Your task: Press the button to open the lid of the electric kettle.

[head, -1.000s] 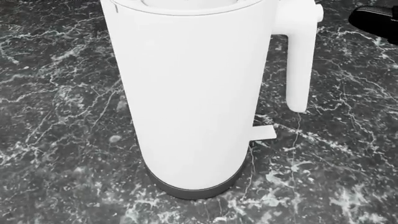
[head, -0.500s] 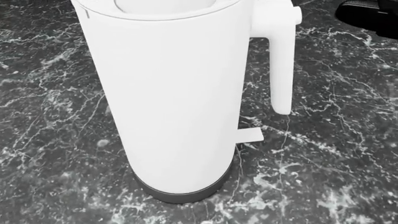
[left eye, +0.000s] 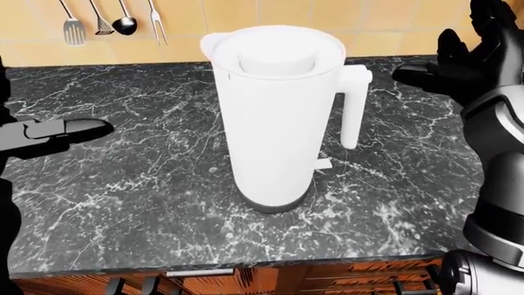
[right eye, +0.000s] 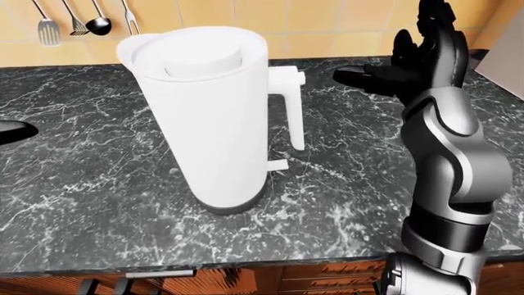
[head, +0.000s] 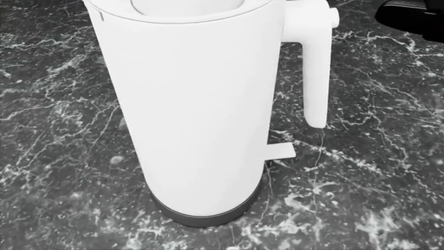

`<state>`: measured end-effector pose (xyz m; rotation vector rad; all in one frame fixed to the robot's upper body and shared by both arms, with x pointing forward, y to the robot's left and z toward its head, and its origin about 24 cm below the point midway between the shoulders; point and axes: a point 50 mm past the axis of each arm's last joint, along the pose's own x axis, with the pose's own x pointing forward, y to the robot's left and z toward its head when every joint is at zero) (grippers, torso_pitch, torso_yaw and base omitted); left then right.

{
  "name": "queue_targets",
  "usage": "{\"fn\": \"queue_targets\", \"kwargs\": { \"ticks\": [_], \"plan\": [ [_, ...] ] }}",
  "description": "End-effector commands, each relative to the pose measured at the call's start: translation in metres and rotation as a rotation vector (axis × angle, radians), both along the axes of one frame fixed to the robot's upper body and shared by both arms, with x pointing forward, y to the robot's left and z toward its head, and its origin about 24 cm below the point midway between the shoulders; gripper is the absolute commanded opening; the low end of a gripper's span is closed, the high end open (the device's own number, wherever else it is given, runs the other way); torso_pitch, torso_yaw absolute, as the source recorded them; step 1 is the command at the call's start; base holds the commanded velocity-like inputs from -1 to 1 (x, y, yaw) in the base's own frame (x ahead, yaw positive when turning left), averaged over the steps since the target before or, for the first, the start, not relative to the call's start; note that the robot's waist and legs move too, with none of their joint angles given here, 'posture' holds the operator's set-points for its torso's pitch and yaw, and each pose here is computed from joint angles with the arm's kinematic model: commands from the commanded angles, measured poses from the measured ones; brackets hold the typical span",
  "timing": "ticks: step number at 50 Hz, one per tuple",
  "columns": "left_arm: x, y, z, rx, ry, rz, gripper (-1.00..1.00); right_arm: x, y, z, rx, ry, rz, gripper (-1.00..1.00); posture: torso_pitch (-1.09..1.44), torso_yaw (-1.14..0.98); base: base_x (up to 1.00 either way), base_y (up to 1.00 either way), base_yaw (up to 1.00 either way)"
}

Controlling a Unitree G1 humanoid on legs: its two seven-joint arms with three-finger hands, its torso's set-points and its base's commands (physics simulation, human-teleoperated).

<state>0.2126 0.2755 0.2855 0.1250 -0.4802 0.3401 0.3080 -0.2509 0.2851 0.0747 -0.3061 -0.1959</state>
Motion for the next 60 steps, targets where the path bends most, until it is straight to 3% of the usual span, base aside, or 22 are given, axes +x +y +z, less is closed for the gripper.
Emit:
{"fn": "queue_targets", "kwargs": {
  "ticks": [1,21,60],
  "plan": [
    [-0.006,-0.001,0.011,0.029,-0.066,0.012,1.0,-0.007,0.0,0.018,-0.013,-0.089,0.0,1.0,0.0,0.0,0.0,0.0,0.0],
    [-0.006,-0.001,0.011,0.022,-0.062,0.006,1.0,-0.015,0.008,0.022,-0.019,-0.073,0.087,1.0,0.0,0.0,0.0,0.0,0.0],
    [-0.006,0.0,0.013,0.023,-0.062,0.011,1.0,-0.014,0.027,0.025,-0.024,-0.073,0.147,1.0,0.0,0.0,0.0,0.0,0.0]
  ]
}}
